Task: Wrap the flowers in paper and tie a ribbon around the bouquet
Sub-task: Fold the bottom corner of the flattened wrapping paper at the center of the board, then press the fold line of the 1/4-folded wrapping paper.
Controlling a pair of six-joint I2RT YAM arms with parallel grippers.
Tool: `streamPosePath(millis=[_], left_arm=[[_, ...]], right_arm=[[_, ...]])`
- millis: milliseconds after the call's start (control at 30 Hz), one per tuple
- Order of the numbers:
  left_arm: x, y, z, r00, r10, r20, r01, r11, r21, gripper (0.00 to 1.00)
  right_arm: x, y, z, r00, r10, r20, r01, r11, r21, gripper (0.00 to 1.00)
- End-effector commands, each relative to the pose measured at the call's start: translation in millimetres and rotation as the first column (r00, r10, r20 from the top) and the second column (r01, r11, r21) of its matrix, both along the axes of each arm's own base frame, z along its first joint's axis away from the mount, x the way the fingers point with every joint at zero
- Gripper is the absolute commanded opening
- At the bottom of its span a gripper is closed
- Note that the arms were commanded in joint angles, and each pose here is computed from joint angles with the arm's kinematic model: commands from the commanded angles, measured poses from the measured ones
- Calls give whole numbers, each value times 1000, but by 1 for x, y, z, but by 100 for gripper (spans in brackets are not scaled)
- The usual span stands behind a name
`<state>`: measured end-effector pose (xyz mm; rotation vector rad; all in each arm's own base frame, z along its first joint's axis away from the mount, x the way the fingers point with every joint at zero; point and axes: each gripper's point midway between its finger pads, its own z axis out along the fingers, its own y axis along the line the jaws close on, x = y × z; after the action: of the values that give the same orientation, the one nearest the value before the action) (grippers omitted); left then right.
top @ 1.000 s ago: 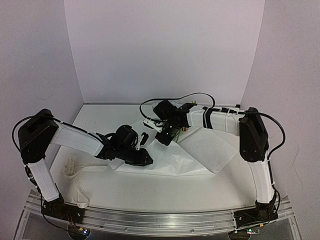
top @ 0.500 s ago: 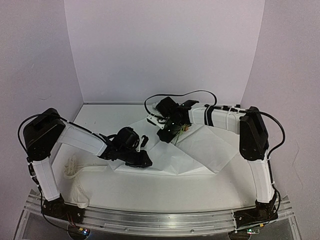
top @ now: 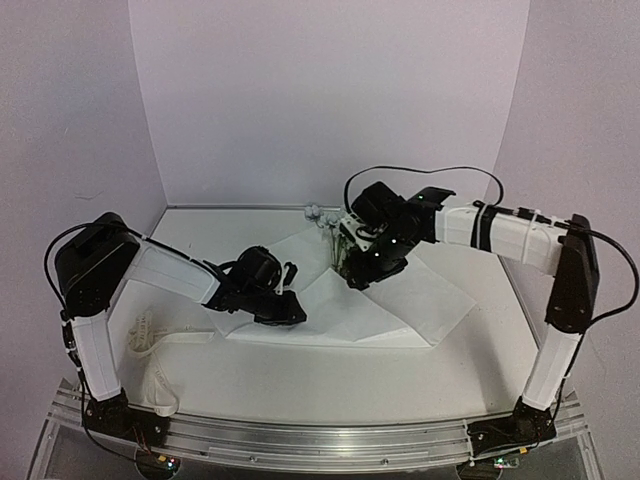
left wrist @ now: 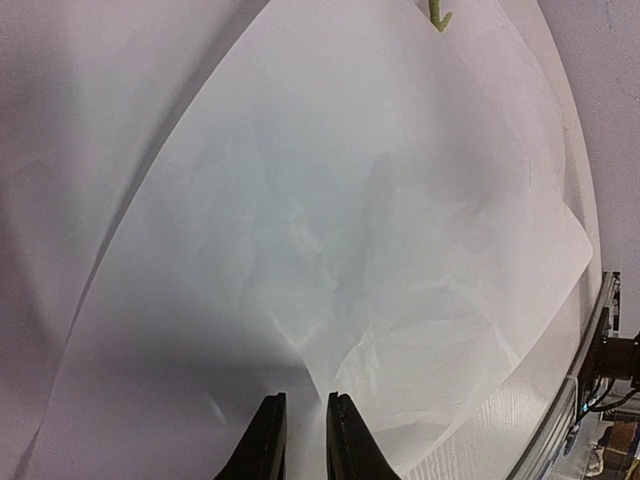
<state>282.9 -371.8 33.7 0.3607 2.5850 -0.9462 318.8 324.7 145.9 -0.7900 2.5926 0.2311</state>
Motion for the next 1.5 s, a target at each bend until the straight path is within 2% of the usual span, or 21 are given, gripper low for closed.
streamPosePath(millis=[0, 167, 267, 667, 1033, 1367, 1467], left_arm=[[12, -16, 16, 999, -33, 38, 35, 999, -38, 15], [16, -22, 15, 998, -41, 37, 42, 999, -33, 15], [19, -18, 11, 999, -25, 31, 25, 1000, -16, 13], [26, -18, 15, 999, -31, 37, 32, 999, -22, 12], [24, -16, 20, 997, -59, 50, 59, 998, -13, 13], [21, -13, 26, 995, -83, 53, 83, 997, -4, 13], [21, -13, 34, 994, -92, 62, 92, 996, -7, 16]], right_arm=[[-39, -23, -18, 969, -183, -164, 193, 980, 46, 54], [-61, -38, -39, 946, -251, -204, 263, 964, 31, 48], [-71, -40, -42, 953, -247, -178, 255, 967, 25, 47], [-98, 2, -62, 973, -173, -151, 179, 983, 29, 38], [-86, 21, -90, 970, -177, -170, 178, 984, -4, 25], [-67, 13, -106, 958, -231, -171, 229, 973, -34, 23], [-63, 11, -113, 953, -248, -177, 243, 969, -47, 23]])
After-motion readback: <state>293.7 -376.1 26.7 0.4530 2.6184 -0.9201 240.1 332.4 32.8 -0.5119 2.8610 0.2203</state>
